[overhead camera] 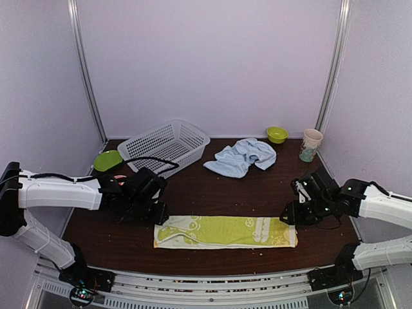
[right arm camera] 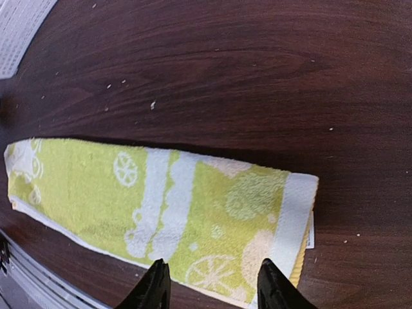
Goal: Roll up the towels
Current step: Smooth out the towel at the center of the board.
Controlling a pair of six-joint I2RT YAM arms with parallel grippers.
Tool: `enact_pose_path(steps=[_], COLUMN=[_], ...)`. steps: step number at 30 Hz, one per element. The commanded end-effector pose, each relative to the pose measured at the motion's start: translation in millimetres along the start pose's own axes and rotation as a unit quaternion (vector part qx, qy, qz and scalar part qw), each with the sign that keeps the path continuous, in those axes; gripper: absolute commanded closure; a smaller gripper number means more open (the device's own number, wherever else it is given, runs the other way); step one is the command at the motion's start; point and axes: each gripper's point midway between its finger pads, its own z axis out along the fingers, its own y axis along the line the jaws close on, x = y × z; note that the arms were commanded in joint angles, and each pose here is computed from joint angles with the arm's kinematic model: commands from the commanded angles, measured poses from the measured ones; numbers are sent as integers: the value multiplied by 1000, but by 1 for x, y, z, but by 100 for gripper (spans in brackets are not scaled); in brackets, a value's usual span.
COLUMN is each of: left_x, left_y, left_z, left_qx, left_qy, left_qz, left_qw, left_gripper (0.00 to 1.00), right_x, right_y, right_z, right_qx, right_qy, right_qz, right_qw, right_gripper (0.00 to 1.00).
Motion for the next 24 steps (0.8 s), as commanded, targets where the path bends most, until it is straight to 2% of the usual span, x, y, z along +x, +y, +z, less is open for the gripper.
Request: enact_pose_path(steps=[1, 7, 17, 19, 24], left_x=[9, 17, 25, 26, 27], left_y=[20, 30, 32, 35, 42], left_z=[4, 14, 39, 46, 52], left_qx=[-21, -23, -25, -34, -58], left_qy=[6, 26, 55, 64, 78], left_qz=[-39, -66, -65, -61, -44], left_qw=[999, 997, 996, 996, 994], left_gripper=[68, 65, 65, 70, 92], right_x=[-17, -20, -11, -11, -10], right_y=[-21, -39, -64, -69, -74], right_z=[11, 18, 34, 37, 45], right_qx=[12, 13, 50, 63, 97], right_qy=[-59, -86, -71, -63, -18], right_qz=[81, 117, 124, 121, 90], right_qw=[995, 989, 989, 989, 991], right_gripper=[53, 49, 44, 45, 55])
